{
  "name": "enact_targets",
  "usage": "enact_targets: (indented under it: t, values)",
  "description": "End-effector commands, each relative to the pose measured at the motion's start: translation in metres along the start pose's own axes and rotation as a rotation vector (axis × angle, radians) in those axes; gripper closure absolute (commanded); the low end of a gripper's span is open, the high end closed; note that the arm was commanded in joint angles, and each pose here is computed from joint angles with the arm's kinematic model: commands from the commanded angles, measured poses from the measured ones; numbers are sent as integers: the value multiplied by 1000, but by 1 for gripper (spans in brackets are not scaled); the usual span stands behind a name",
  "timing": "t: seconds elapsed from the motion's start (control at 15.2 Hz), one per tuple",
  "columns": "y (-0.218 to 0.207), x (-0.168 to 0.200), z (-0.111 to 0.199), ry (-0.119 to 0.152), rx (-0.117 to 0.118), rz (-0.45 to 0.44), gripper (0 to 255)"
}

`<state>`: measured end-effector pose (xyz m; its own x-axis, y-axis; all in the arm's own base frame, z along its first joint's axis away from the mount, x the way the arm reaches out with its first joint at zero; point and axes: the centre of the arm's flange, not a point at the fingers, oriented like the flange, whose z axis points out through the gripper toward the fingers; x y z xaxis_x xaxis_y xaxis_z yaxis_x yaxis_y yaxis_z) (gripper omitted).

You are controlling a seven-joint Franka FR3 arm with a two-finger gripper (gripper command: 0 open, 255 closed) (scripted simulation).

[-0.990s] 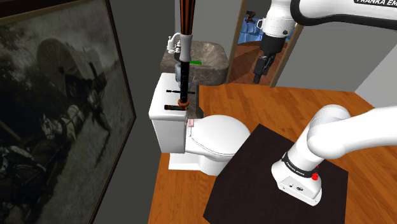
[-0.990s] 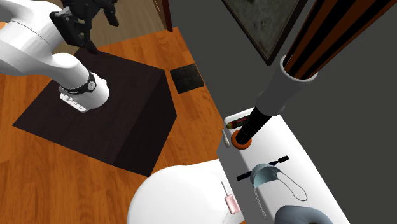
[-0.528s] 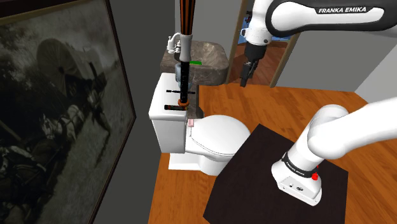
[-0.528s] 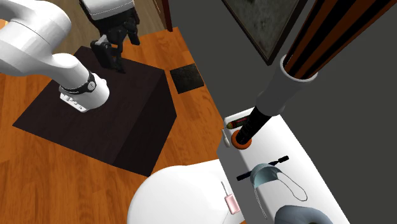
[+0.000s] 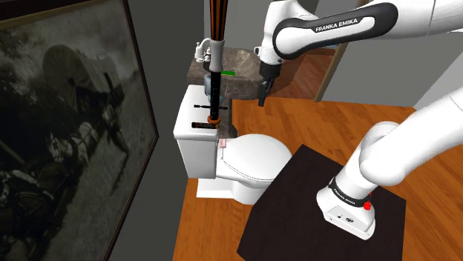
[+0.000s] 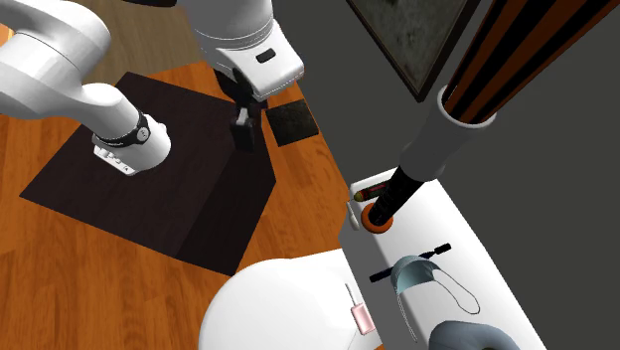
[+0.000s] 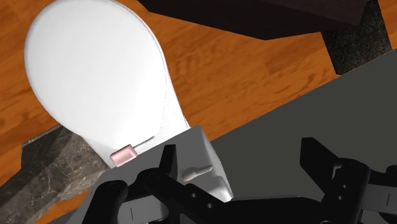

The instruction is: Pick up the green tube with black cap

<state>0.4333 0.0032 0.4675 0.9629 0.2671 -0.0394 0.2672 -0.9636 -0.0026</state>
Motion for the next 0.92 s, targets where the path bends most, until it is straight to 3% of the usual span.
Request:
enact_targets:
  t: [0.0,0.86]
  values:
    - [3,20,15,1,-2,-35,0]
    - [10,160,114,-1,-9,-251,0]
